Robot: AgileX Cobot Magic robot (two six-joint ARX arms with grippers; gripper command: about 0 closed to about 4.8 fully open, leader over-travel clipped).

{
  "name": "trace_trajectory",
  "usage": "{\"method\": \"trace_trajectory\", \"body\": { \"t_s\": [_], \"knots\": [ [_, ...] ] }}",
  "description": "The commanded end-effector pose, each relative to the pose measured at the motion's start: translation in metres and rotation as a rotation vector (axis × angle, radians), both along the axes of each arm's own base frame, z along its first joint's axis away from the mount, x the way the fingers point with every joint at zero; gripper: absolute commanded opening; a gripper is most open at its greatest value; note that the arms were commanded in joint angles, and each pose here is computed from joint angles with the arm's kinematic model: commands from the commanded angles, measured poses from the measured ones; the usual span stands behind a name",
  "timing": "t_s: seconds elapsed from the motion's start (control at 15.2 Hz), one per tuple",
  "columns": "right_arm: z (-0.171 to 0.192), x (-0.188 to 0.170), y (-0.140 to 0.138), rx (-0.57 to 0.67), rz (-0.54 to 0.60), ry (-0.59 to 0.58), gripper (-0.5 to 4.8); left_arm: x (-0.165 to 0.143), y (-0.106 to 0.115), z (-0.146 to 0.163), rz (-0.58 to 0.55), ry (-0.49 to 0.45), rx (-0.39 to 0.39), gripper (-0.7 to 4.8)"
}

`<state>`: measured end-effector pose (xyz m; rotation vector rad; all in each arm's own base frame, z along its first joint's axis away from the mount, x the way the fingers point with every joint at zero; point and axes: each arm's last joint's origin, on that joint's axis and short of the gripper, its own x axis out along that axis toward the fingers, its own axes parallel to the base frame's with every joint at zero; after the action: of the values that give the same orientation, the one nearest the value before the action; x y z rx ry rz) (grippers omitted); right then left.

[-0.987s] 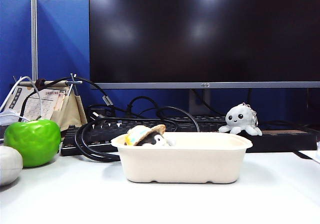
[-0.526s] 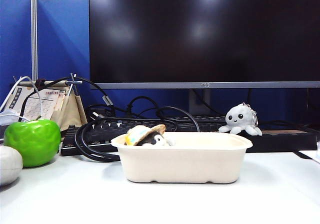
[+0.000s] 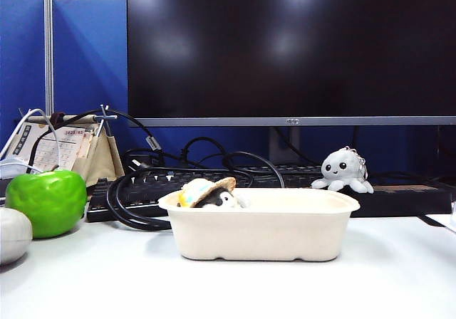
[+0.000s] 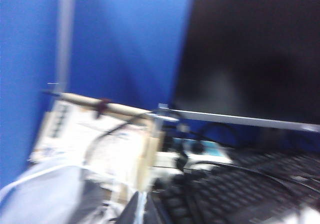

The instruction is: Identity fluffy octopus among items on the table, put them into the paper lunch box.

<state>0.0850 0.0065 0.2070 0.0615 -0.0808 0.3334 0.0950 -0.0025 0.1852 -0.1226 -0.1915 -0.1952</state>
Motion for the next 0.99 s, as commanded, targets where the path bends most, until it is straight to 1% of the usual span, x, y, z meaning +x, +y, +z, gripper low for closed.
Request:
{"method": "trace_trajectory", "body": {
  "t_s": [0.07, 0.13, 0.26, 0.33, 0.39, 0.53, 0.59, 0.66, 0.72, 0.79, 0.86, 0.92, 0.99],
  "knots": [
    [0.005, -0.003, 0.004, 0.008, 0.161, -0.028, -0.06, -0.001, -0.001, 0.003, -0.023, -0.026, 0.006, -0.03],
    [0.008, -0.003, 0.004, 0.049, 0.17, -0.047, -0.06, -0.001, -0.001, 0.003, -0.036, -0.029, -0.003, -0.03],
    [0.024, -0.008, 0.004, 0.065, 0.157, -0.192, -0.06, -0.003, -0.002, 0.01, -0.07, -0.041, -0.06, 0.01],
    [0.031, -0.01, 0.003, 0.111, 0.14, -0.214, -0.05, -0.005, -0.002, 0.019, -0.078, -0.045, -0.098, 0.41],
    [0.035, -0.011, 0.003, 0.129, 0.137, -0.218, -0.05, -0.009, -0.002, 0.029, -0.08, -0.038, -0.11, 0.67],
    [0.047, -0.014, 0.003, 0.142, 0.141, -0.219, -0.05, -0.02, -0.002, 0.06, -0.081, -0.003, -0.119, 0.67],
    [0.055, -0.015, 0.003, 0.151, 0.139, -0.183, -0.04, -0.024, -0.002, 0.075, -0.08, 0.028, -0.124, 0.67],
    [0.065, -0.014, 0.003, 0.157, 0.135, -0.128, -0.04, -0.025, -0.003, 0.091, -0.095, 0.09, -0.173, 0.67],
    [0.077, -0.011, 0.003, 0.162, 0.132, -0.076, 0.01, -0.022, -0.005, 0.106, -0.17, 0.154, -0.201, 0.68],
    [0.092, -0.007, 0.003, 0.164, 0.143, -0.033, 0.01, -0.015, -0.008, 0.12, -0.287, 0.217, -0.212, 0.67],
    [0.107, -0.002, 0.004, 0.165, 0.159, 0.005, 0.0, -0.004, -0.011, 0.131, -0.449, 0.302, -0.255, 0.67],
    [0.121, 0.004, 0.004, 0.166, 0.166, 0.059, 0.0, 0.008, -0.014, 0.135, -0.572, 0.377, -0.269, 0.67],
    [0.129, 0.01, 0.004, 0.154, 0.17, 0.108, 0.0, 0.017, -0.016, 0.134, -0.671, 0.446, -0.285, 0.67]
  ]
}}
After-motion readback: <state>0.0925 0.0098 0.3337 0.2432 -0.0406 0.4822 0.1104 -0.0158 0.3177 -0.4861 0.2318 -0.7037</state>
